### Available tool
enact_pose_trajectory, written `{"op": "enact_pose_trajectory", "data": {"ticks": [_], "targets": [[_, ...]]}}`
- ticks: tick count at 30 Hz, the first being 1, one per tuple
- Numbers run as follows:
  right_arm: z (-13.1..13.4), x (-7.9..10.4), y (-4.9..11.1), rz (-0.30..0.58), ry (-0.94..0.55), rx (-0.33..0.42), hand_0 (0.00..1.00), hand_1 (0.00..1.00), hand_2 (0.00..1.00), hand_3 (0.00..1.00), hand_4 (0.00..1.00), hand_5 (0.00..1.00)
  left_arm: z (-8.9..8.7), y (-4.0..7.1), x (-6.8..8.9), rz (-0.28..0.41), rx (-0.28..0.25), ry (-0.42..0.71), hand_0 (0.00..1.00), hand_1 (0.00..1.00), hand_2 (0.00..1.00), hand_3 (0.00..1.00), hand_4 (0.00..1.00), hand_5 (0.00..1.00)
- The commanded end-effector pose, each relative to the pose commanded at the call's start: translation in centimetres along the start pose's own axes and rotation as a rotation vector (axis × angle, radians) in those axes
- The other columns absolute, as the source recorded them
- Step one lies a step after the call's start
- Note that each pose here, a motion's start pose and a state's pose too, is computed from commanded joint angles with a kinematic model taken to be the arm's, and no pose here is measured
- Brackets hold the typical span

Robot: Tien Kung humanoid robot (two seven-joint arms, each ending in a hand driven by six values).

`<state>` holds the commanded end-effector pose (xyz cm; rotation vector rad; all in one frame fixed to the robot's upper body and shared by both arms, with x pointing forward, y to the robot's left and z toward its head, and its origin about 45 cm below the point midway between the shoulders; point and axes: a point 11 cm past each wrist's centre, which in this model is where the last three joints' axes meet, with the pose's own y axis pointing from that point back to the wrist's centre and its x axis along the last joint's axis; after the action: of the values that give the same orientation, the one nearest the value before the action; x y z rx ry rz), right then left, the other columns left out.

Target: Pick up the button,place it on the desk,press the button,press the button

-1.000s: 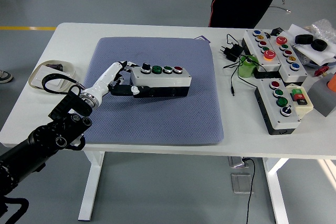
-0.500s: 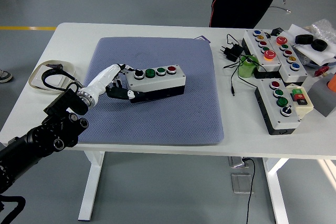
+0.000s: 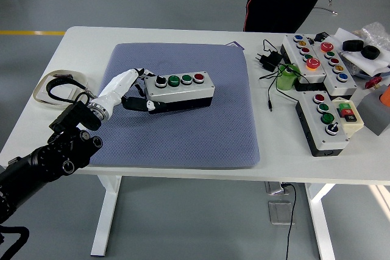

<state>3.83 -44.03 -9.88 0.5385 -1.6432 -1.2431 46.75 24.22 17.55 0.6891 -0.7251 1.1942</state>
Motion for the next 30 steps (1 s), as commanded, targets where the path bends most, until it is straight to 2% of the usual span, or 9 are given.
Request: {"op": "enact_pose_trajectory", "data": {"ticks": [1, 2, 7, 8, 13, 14, 25, 26, 30], "targets": [[0.0, 0.0, 0.0, 0.000, 0.000, 0.000, 0.643, 0.508, 0.549, 0.591, 0.251, 0.360, -0.1, 0.0, 0.0, -0.004, 0.006, -0.004, 0.794, 0.756, 0.727, 0.514, 0.485, 0.211], [0.0, 0.0, 0.0, 0.000, 0.000, -0.001, 0.643, 0.507, 0.549, 0.591, 0.251, 0.360, -0.2, 0.0, -0.1, -0.009, 0.010, -0.007, 0.882, 0.811, 0.792, 0.546, 0.530, 0.174], [0.1, 0.0, 0.0, 0.001, 0.000, -0.002, 0.643, 0.507, 0.549, 0.591, 0.251, 0.360, -0.5, 0.2, -0.9, -0.061, 0.021, -0.019, 0.882, 0.811, 0.792, 0.546, 0.530, 0.174], [0.1, 0.0, 0.0, 0.001, 0.001, -0.002, 0.646, 0.509, 0.549, 0.591, 0.251, 0.360, -0.6, 0.2, -1.1, -0.076, 0.023, -0.027, 0.973, 0.890, 0.883, 0.618, 0.592, 0.135], [0.1, 0.1, 0.0, 0.002, 0.001, -0.003, 0.646, 0.509, 0.549, 0.591, 0.251, 0.360, -0.7, 0.3, -1.5, -0.100, 0.023, -0.078, 0.973, 0.890, 0.883, 0.618, 0.592, 0.135], [0.1, 0.1, 0.0, 0.002, 0.001, -0.003, 0.643, 0.507, 0.549, 0.591, 0.251, 0.360, -0.7, 0.3, -1.5, -0.100, 0.022, -0.085, 0.998, 0.929, 0.941, 0.747, 0.854, 0.148], [0.3, 0.2, -0.1, 0.006, 0.003, -0.006, 0.643, 0.507, 0.549, 0.591, 0.251, 0.361, -0.2, 0.1, -0.8, -0.050, 0.007, -0.103, 0.998, 0.938, 0.959, 0.793, 0.885, 0.107], [0.3, 0.2, -0.1, 0.006, 0.003, -0.006, 0.643, 0.508, 0.549, 0.591, 0.251, 0.361, -0.2, 0.1, -0.7, -0.043, 0.006, -0.096, 0.998, 0.939, 0.964, 0.817, 0.931, 0.189], [0.3, 0.2, -0.1, 0.005, 0.003, -0.005, 0.643, 0.508, 0.549, 0.591, 0.251, 0.361, -0.1, 0.0, -0.3, -0.023, 0.005, -0.082, 0.998, 0.939, 0.964, 0.817, 0.931, 0.189]]}}
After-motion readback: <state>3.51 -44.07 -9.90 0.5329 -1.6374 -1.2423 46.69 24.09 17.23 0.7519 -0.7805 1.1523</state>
